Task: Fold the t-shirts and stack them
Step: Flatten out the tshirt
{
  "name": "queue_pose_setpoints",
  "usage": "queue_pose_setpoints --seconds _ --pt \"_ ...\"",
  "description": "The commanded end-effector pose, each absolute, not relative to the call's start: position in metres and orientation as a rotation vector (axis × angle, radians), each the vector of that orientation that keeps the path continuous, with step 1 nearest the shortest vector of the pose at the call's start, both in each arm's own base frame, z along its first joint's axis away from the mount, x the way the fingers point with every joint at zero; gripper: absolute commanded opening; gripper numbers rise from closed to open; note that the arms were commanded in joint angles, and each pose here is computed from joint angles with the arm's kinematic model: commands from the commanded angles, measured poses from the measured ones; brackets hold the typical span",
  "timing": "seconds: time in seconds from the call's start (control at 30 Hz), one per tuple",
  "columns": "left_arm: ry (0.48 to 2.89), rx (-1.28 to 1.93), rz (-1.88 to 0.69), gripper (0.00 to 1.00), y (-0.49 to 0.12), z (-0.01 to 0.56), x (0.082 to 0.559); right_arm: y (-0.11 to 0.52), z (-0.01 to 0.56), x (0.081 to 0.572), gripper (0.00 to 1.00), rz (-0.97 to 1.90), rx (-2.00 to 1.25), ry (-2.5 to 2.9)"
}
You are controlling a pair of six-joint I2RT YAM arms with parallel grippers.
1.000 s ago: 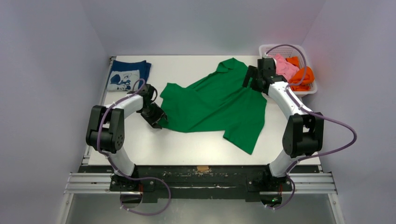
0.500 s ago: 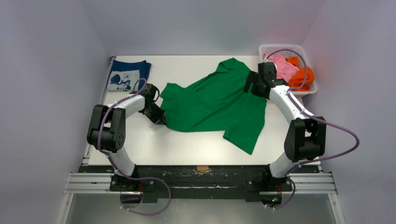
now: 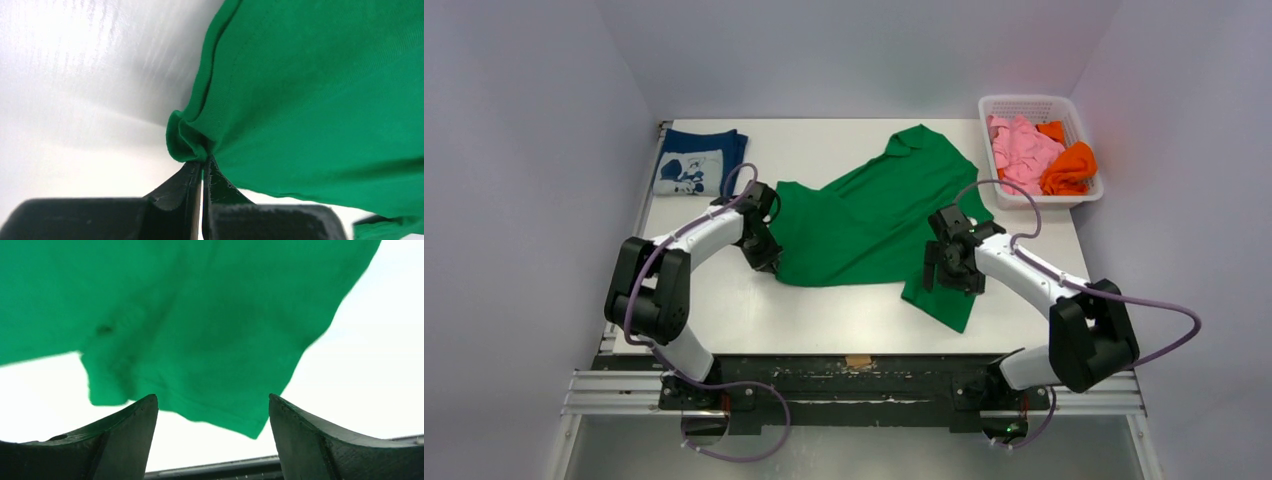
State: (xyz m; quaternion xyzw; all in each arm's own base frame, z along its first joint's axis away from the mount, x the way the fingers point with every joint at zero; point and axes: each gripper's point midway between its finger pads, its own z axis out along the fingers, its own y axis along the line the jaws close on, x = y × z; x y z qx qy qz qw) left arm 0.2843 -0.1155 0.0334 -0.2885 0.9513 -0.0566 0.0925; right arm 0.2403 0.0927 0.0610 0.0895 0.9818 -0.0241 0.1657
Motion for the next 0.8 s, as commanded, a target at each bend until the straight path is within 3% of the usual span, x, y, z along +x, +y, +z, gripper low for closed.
queue_pose_setpoints --seconds 0.0,0.33,0.5,0.77 --pt "2.812 -0.744 -0.076 0.0 -0.108 0.044 0.283 0.093 0.051 0.2 0.76 -0.074 0.331 2.868" --pt "2.776 -0.873 -0.083 0.0 -0.108 0.048 0.276 0.089 0.029 0.176 0.59 -0.082 0.339 2.916" --pt "2.729 -0.942 -0.094 0.0 -0.107 0.051 0.276 0.072 0.028 0.174 0.57 -0.196 0.379 2.874" --pt "2.665 -0.982 -0.142 0.0 -0.109 0.061 0.282 0.082 0.006 0.171 0.55 -0.15 0.429 2.91"
